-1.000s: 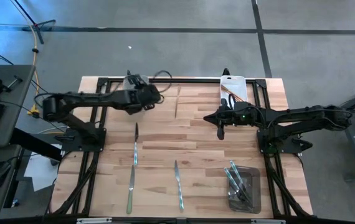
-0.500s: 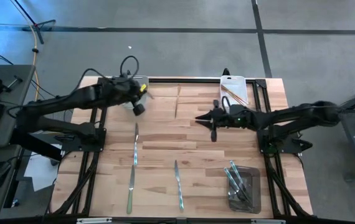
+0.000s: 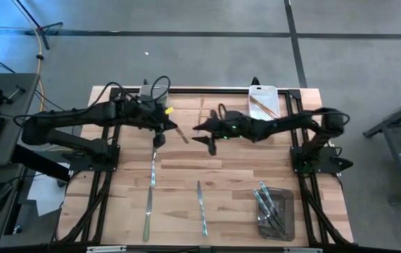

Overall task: Sort silverware by color (type)
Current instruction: Put the top green knife into the gray bin

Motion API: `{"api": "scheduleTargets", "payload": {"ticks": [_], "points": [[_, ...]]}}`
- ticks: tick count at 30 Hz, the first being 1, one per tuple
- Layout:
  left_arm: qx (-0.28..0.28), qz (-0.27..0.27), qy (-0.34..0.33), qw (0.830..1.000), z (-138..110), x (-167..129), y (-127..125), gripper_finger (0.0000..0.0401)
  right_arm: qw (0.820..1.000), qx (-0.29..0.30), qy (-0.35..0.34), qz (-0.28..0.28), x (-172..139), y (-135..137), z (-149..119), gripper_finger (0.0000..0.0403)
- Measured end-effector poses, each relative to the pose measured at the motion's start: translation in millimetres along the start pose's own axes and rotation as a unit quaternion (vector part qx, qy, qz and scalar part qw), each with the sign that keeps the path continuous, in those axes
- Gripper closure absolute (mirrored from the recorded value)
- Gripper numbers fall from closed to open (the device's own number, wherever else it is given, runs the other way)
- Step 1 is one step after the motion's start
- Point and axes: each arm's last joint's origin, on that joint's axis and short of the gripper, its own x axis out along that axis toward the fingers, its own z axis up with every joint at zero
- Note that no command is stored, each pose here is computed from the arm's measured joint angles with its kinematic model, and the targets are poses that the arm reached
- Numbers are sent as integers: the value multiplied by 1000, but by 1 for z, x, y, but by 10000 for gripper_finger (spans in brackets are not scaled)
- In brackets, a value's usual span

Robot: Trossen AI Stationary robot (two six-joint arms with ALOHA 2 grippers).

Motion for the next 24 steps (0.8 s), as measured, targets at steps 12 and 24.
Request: {"api": "scheduleTargets", "payload": {"ticks": [12, 24], "points": [[7, -23, 3, 1000, 1, 13, -2, 401, 998, -2, 0, 68, 36, -6, 15, 292], [3, -33, -26, 999, 7, 13, -3, 400, 997, -1, -17, 71, 36, -6, 18, 398]]}}
